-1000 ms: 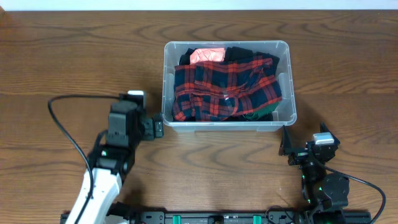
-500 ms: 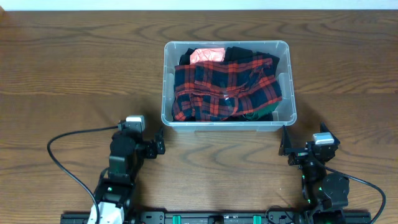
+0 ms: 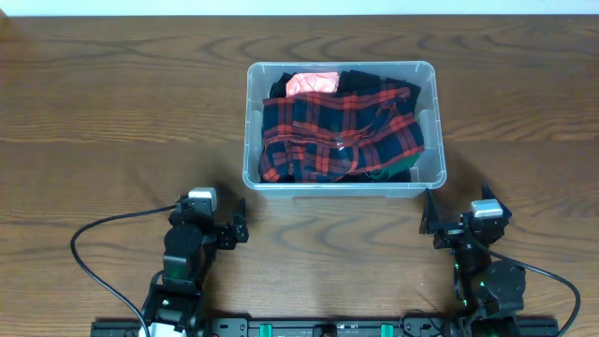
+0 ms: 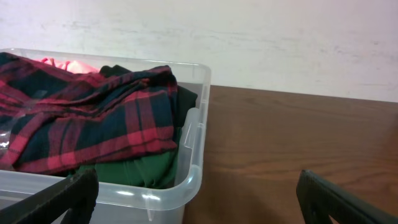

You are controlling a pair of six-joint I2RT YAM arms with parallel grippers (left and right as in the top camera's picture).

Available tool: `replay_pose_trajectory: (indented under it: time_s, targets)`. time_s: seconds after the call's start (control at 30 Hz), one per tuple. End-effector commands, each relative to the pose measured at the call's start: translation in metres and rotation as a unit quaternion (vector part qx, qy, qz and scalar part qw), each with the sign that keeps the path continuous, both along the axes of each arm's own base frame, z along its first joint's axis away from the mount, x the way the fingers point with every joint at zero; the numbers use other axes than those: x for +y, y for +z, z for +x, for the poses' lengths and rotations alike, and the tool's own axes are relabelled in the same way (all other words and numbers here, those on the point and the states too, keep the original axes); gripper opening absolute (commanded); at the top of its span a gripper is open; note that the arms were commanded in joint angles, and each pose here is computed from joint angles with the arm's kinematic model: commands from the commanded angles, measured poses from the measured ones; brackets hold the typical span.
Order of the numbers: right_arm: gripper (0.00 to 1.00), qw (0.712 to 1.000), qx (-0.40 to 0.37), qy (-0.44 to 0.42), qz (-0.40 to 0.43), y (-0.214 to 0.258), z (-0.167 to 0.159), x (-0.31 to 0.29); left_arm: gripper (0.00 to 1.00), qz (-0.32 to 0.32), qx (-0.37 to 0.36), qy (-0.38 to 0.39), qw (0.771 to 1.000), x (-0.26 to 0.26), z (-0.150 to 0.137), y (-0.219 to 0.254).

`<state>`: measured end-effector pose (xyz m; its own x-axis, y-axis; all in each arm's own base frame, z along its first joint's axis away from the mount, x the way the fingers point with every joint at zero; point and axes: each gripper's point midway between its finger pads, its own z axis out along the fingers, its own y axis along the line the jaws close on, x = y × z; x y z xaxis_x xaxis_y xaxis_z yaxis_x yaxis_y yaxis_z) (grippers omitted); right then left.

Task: Pack container

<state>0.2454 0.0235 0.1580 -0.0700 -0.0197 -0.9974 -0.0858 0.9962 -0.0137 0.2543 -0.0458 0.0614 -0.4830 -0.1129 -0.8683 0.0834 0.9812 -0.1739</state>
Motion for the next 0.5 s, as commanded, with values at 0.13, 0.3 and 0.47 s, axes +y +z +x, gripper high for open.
replay_pose_trajectory:
  time_s: [0.13,0.3,0.47]
  targets:
    - [0.99,1.000,-0.001,-0.008,-0.004,0.000,0.000,-0.004,0.98,0.003,-0.022,-0.001,1.000,0.002,0.000,0.009]
    - [0.99,1.000,-0.001,-0.008,-0.005,0.000,0.000,-0.004,0.98,0.001,-0.036,0.013,0.999,0.010,-0.004,0.017]
    - [0.99,1.000,-0.001,-0.008,-0.005,0.000,0.000,-0.004,0.98,0.003,-0.033,0.020,0.999,0.015,-0.012,0.016]
